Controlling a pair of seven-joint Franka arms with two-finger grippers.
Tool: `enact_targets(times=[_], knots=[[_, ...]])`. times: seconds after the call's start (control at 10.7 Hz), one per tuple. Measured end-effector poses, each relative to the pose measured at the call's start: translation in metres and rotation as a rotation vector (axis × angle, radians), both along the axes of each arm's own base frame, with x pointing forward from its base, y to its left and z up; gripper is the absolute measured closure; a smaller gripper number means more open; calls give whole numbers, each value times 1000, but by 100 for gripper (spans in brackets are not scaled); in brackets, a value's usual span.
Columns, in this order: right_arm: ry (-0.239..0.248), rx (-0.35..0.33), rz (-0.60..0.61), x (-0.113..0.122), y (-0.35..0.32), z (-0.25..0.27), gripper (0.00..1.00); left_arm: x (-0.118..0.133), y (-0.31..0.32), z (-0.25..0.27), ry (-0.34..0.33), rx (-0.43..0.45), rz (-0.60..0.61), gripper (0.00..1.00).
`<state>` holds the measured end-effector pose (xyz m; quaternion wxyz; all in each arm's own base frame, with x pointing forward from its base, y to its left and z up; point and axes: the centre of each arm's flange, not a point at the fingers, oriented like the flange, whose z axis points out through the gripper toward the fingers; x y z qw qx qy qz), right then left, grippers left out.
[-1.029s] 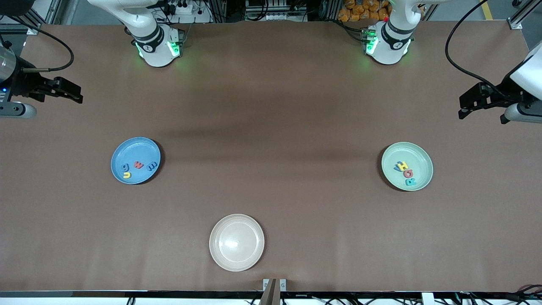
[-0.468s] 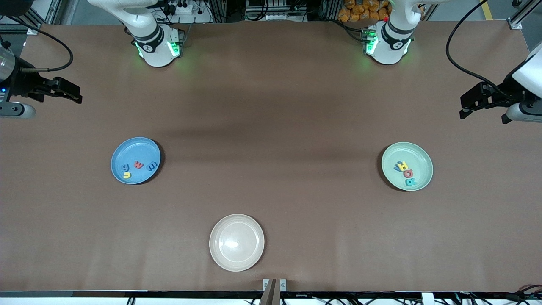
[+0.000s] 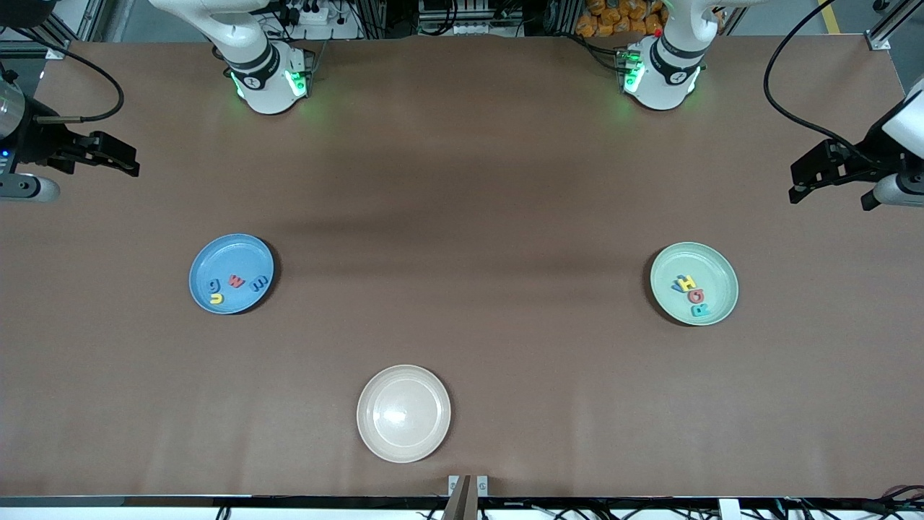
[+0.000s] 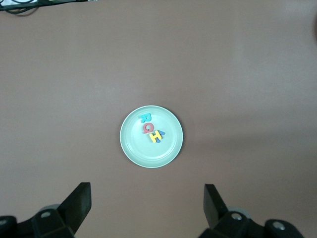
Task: Sort upper and lower case letters into plates
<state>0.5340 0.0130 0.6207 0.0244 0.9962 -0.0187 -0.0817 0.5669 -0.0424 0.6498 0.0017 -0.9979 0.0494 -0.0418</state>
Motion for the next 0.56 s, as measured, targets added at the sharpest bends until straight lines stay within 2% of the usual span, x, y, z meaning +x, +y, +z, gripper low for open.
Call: enact_targets(times=[0.56], knots=[[-24,1,1,3,0,2,0,0,2,0,0,-1,13,0]])
